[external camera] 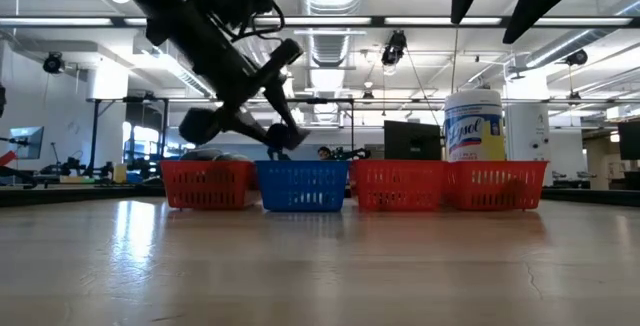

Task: Pick & Place Travel size toiletries
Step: Put the blue shaving cream into the blue basket, then put the blue razor into the middle red basket

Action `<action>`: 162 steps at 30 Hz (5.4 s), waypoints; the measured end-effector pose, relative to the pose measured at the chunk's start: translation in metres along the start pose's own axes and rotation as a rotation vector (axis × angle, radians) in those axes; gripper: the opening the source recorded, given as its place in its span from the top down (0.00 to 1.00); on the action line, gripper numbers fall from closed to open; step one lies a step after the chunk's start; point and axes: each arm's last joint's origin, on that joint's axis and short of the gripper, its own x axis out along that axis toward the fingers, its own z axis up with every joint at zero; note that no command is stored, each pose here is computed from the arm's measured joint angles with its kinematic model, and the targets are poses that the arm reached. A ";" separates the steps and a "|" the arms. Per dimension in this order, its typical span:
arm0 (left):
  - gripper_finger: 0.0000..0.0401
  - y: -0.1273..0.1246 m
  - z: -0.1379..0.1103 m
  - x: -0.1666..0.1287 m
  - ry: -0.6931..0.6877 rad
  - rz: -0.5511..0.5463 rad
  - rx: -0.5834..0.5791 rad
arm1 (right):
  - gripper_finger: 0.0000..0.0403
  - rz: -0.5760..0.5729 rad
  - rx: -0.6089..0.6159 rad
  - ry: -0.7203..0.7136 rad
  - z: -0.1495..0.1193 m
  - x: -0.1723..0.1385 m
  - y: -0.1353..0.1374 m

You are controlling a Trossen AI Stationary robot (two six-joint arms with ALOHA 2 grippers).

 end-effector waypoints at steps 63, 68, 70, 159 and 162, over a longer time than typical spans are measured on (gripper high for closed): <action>0.56 -0.019 -0.044 -0.066 0.382 -0.318 0.970 | 0.51 0.076 -1.256 0.639 -0.159 0.100 0.007; 0.56 -0.019 -0.044 -0.065 0.372 -0.303 0.944 | 0.69 0.081 -1.267 0.646 -0.165 0.107 0.009; 0.56 -0.019 -0.044 -0.065 0.371 -0.304 0.942 | 0.77 0.087 -1.274 0.645 -0.165 0.108 0.009; 0.89 -0.115 -0.108 -0.008 -0.195 -0.349 2.177 | 0.48 0.691 -0.539 0.391 0.021 -0.003 0.020; 0.89 -0.112 -0.102 -0.015 -0.223 -0.307 2.067 | 0.40 0.617 -0.508 0.311 0.022 -0.015 0.005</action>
